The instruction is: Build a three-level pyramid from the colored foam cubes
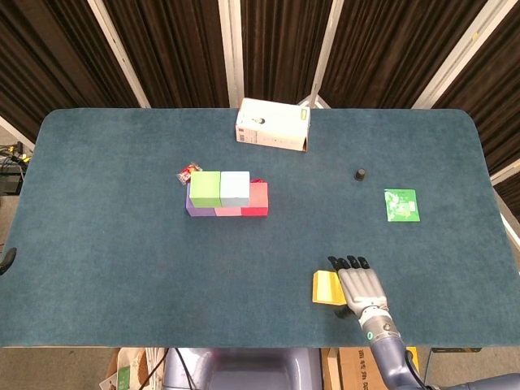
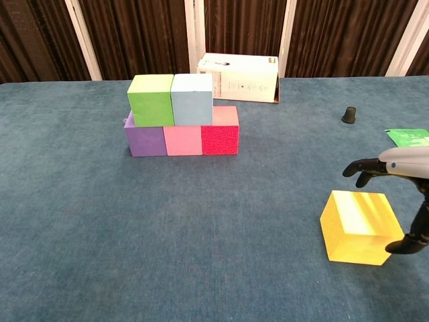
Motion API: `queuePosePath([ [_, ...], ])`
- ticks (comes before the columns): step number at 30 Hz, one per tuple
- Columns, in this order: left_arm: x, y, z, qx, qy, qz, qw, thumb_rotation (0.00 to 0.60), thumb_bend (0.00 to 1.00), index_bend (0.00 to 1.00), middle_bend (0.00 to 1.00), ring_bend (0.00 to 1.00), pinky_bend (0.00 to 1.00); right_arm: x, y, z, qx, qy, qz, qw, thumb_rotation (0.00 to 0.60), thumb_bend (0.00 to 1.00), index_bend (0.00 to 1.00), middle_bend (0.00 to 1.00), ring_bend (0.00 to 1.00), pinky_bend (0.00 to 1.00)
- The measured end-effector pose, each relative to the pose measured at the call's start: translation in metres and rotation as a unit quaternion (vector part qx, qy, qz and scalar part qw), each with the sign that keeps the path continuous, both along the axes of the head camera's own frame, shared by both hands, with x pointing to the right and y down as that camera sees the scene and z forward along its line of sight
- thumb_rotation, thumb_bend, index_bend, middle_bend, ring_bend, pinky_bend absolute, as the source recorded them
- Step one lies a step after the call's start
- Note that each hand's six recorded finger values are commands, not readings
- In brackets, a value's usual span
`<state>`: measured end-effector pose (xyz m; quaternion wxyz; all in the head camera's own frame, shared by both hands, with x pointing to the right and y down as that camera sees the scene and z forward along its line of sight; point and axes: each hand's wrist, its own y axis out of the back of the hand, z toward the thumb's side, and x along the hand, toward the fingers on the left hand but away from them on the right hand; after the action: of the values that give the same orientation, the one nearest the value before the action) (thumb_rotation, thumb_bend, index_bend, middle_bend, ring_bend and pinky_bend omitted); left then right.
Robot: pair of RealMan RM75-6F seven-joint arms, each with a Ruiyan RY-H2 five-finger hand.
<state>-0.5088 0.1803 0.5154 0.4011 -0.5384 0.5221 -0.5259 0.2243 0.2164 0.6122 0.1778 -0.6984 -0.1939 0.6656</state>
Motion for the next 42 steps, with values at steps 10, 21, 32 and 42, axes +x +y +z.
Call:
queuePosePath([
  [10,-0.001,0.000,0.001,-0.003,0.002,-0.007,1.0000,0.600,0.32,0.16,0.00,0.00,0.00,-0.003,-0.001,0.008,0.007,0.012,0.002,0.9999,0.600,0.23,0.19,0.22,0.00,0.00],
  [21,-0.001,-0.001,0.003,-0.006,0.004,-0.012,0.9999,0.600,0.32,0.18,0.00,0.00,0.00,-0.004,-0.001,0.012,0.016,0.016,-0.001,0.9998,0.600,0.23,0.22,0.27,0.04,0.00],
  [32,-0.002,-0.001,0.004,-0.006,0.008,-0.019,0.9998,0.600,0.32,0.19,0.00,0.00,0.00,-0.007,0.000,0.014,0.017,0.016,0.001,0.9997,0.600,0.23,0.27,0.32,0.10,0.00],
  [42,-0.003,-0.002,0.003,0.000,0.014,-0.024,0.9996,0.600,0.32,0.21,0.00,0.00,0.00,-0.010,-0.002,0.016,0.024,0.014,0.004,0.9996,0.600,0.23,0.34,0.38,0.16,0.00],
])
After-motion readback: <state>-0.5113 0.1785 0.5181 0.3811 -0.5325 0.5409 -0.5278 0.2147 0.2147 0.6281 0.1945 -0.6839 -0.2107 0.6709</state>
